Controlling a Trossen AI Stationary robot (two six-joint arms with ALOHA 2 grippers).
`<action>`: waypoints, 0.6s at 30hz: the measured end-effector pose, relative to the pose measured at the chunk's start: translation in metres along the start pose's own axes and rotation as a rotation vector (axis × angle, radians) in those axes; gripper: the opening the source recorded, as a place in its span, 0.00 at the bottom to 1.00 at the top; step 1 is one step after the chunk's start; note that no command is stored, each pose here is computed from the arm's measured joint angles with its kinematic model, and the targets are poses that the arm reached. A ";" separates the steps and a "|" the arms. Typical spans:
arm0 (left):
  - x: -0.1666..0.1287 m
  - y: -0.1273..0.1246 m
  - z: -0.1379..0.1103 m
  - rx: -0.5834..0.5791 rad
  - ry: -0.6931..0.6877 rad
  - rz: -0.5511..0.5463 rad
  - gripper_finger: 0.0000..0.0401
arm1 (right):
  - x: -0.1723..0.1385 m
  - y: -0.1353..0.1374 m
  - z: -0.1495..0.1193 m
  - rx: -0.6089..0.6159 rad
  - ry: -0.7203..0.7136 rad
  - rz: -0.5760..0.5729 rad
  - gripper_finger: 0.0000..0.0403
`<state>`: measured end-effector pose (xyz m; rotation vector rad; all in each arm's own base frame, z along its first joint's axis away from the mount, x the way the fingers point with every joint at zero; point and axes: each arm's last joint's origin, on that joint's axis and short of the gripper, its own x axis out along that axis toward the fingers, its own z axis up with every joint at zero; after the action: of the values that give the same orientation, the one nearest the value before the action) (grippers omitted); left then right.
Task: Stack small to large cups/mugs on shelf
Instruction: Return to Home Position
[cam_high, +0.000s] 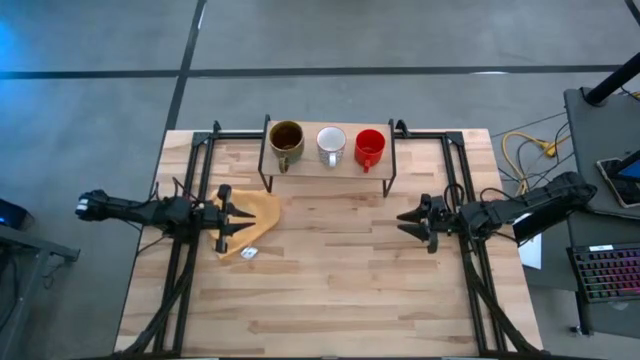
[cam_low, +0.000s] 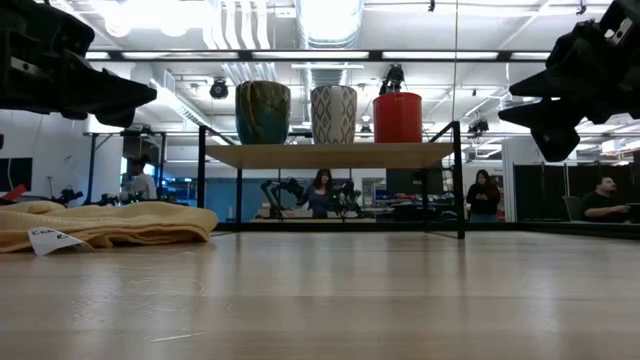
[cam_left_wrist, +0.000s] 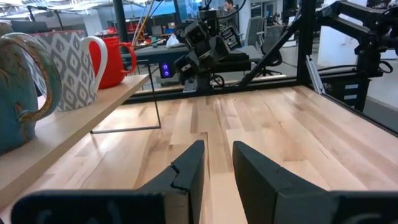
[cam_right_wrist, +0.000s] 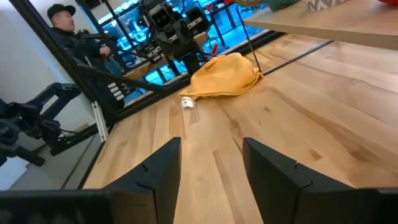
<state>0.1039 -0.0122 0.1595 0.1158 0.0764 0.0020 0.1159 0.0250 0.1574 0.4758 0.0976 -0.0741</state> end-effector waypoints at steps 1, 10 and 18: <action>0.000 0.000 0.000 0.000 0.002 0.000 0.18 | 0.000 0.000 0.000 0.000 0.000 0.000 0.41; 0.001 0.000 -0.001 0.002 0.014 -0.001 0.18 | 0.000 0.000 0.000 0.000 0.000 0.000 0.41; 0.001 0.000 -0.001 0.002 0.015 -0.001 0.18 | 0.000 0.000 0.000 0.003 0.000 0.000 0.41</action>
<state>0.1048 -0.0123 0.1580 0.1181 0.0917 0.0014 0.1159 0.0250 0.1574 0.4788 0.0976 -0.0740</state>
